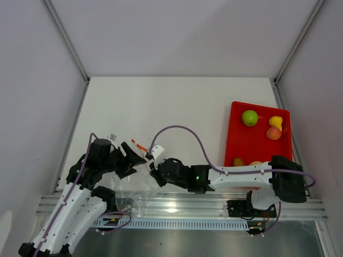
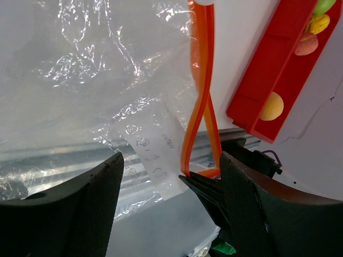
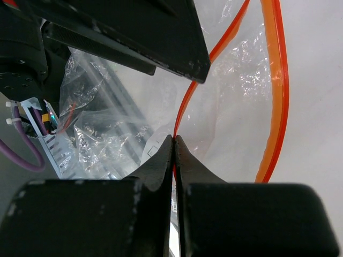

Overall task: Place the food in the zip-top bag and seal the zipper
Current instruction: Pick up the zipper food storage bag at the center of the board.

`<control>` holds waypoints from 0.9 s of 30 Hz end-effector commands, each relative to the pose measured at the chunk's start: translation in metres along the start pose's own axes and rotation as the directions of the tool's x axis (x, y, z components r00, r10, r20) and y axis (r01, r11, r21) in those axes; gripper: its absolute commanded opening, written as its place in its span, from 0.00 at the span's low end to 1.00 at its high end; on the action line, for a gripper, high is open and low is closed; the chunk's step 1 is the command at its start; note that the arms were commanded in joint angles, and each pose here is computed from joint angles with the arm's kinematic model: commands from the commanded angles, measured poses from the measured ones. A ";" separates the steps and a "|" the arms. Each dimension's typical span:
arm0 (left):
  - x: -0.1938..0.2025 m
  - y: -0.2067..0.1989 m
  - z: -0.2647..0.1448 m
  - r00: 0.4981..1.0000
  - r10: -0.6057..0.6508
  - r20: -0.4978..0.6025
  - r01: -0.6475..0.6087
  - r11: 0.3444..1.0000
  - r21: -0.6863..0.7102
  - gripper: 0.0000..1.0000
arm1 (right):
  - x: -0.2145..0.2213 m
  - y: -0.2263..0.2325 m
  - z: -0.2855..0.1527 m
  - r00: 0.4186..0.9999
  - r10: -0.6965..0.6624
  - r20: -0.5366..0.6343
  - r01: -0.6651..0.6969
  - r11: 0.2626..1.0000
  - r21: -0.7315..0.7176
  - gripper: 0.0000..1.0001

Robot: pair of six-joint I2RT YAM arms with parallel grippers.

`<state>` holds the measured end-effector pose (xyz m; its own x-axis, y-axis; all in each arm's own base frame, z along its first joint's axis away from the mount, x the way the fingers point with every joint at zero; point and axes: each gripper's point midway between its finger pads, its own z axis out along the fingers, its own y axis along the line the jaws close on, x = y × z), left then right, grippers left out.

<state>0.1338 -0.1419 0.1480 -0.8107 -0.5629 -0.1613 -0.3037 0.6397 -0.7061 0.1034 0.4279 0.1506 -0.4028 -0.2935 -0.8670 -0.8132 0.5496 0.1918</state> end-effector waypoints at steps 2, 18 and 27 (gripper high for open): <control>0.005 -0.006 0.011 0.999 -0.011 -0.041 0.012 1.000 0.026 0.74 | -0.032 0.014 -0.003 0.996 0.001 0.095 0.000 1.000 -0.016 0.00; 0.002 0.002 0.032 0.999 -0.005 -0.052 0.005 1.000 0.008 0.63 | -0.032 0.035 -0.004 0.994 -0.075 0.075 0.075 0.997 0.002 0.00; 0.007 0.003 0.034 0.998 0.027 -0.062 -0.024 0.998 0.054 0.07 | -0.026 0.033 -0.008 0.994 -0.090 0.056 0.089 0.996 0.026 0.00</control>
<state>0.1432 -0.1558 0.1159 -0.8332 -0.5407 -0.1161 -0.3111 0.6318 -0.7099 0.0814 0.4428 0.1663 -0.3205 -0.3267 -0.8891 -0.8439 0.5248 0.1114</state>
